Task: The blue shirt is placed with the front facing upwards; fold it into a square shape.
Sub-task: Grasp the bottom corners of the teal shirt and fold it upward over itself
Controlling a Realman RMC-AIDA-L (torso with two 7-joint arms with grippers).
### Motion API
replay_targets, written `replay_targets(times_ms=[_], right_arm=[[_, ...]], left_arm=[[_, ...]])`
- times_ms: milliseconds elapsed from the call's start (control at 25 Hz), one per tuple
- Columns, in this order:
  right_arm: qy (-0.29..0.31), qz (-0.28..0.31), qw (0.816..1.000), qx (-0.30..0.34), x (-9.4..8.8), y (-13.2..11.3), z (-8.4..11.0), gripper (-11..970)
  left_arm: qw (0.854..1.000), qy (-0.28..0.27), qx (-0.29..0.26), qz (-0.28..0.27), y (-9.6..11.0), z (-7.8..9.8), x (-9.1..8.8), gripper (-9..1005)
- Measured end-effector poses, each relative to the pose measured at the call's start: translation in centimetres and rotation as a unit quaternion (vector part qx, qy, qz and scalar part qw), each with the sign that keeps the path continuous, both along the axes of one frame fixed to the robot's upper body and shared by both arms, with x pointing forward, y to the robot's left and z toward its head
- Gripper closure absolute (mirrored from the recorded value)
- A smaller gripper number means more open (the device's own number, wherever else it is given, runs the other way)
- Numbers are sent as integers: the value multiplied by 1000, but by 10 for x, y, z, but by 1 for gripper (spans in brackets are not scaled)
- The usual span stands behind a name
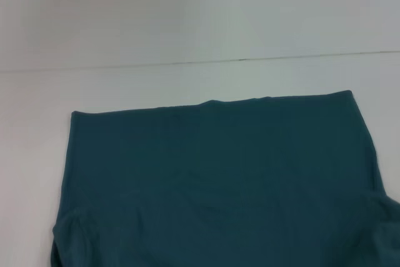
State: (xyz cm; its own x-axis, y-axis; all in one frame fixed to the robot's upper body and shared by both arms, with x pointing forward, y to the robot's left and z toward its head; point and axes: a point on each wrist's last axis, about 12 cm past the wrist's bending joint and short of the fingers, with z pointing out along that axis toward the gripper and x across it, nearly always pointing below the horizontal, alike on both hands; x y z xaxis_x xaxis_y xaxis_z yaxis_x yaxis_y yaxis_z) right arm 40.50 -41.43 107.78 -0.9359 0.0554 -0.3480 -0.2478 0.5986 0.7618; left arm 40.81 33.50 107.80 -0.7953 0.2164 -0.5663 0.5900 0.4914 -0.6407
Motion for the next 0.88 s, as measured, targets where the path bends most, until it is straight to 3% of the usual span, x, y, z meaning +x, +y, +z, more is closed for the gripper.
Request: replay_targets(times_ms=[160, 360, 480, 520, 640, 880], right_arm=[[-23, 7, 1000, 2, 37, 2, 15, 847], [-34, -24, 999, -26, 89, 6, 27, 843], [-42, -37, 998, -40, 114, 14, 31, 840], [-42, -37, 998, -40, 114, 14, 31, 839], [-54, -51, 995, -60, 143, 28, 36, 836], [-62, -55, 993, -87, 168, 43, 37, 831]], left_arm=[[1000, 6, 12, -9, 1, 12, 36, 983], [1000, 2, 10, 20, 10, 26, 85, 983], [999, -7, 35, 38, 10, 32, 116, 982], [998, -9, 41, 42, 10, 33, 121, 982], [996, -22, 65, 48, 5, 37, 139, 982], [992, -48, 109, 46, -12, 41, 174, 983]])
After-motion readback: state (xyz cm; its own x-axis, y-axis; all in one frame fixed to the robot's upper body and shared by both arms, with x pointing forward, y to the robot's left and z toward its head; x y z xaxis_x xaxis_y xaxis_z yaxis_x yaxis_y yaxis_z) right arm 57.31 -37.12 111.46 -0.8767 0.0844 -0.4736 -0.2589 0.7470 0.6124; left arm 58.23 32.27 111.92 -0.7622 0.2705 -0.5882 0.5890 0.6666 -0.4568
